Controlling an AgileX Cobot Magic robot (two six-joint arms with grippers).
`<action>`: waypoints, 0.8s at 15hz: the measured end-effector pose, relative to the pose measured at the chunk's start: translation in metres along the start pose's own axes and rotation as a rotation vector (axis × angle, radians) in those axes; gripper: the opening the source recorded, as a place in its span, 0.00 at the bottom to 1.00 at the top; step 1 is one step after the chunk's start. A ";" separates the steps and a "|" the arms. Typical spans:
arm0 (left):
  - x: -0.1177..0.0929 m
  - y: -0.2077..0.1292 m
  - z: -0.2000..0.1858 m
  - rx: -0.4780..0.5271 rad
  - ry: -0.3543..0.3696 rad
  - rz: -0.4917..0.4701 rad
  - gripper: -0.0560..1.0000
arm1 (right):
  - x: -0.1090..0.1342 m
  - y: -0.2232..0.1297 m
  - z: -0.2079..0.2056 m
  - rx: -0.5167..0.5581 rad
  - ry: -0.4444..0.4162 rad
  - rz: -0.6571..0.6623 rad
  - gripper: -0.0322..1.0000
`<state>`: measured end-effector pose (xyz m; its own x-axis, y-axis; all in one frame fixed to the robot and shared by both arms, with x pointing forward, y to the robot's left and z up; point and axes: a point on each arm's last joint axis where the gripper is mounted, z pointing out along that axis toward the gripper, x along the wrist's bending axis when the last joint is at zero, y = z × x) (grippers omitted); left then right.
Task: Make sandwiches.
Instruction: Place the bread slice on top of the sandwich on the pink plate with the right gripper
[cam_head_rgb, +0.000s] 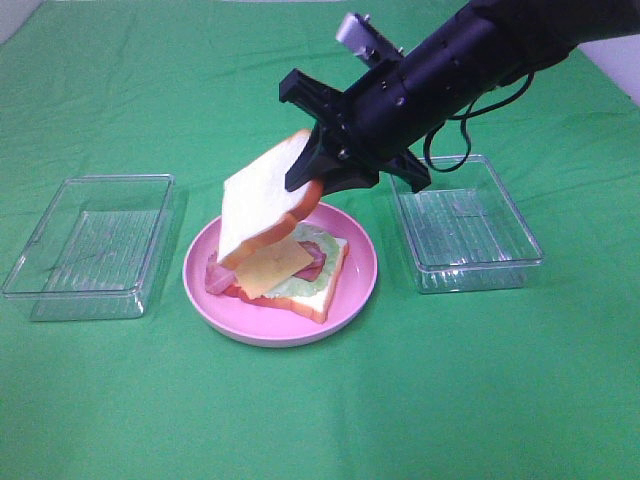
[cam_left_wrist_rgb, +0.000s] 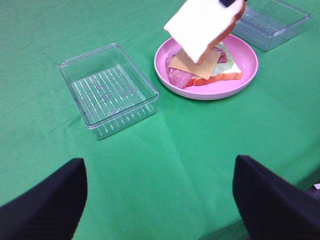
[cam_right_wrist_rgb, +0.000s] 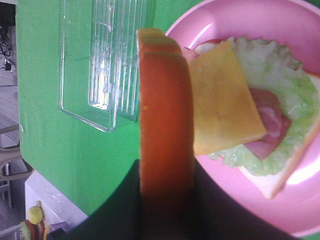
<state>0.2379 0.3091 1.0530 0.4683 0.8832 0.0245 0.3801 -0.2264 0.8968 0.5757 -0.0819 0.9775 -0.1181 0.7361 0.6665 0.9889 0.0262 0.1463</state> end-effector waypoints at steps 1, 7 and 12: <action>0.000 0.000 0.000 0.000 0.000 0.000 0.77 | -0.001 0.000 0.010 0.004 0.016 0.014 0.22; 0.000 0.000 0.000 0.000 0.000 0.000 0.77 | -0.028 0.000 0.048 0.059 -0.009 0.089 0.22; 0.000 0.000 0.000 0.000 0.000 0.000 0.77 | -0.034 0.000 0.048 0.053 -0.075 0.028 0.56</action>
<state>0.2379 0.3091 1.0530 0.4683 0.8832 0.0245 0.3801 -0.2264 0.8968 0.5837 -0.0740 0.9197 -0.0849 0.7857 0.6127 0.9954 0.0390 0.0880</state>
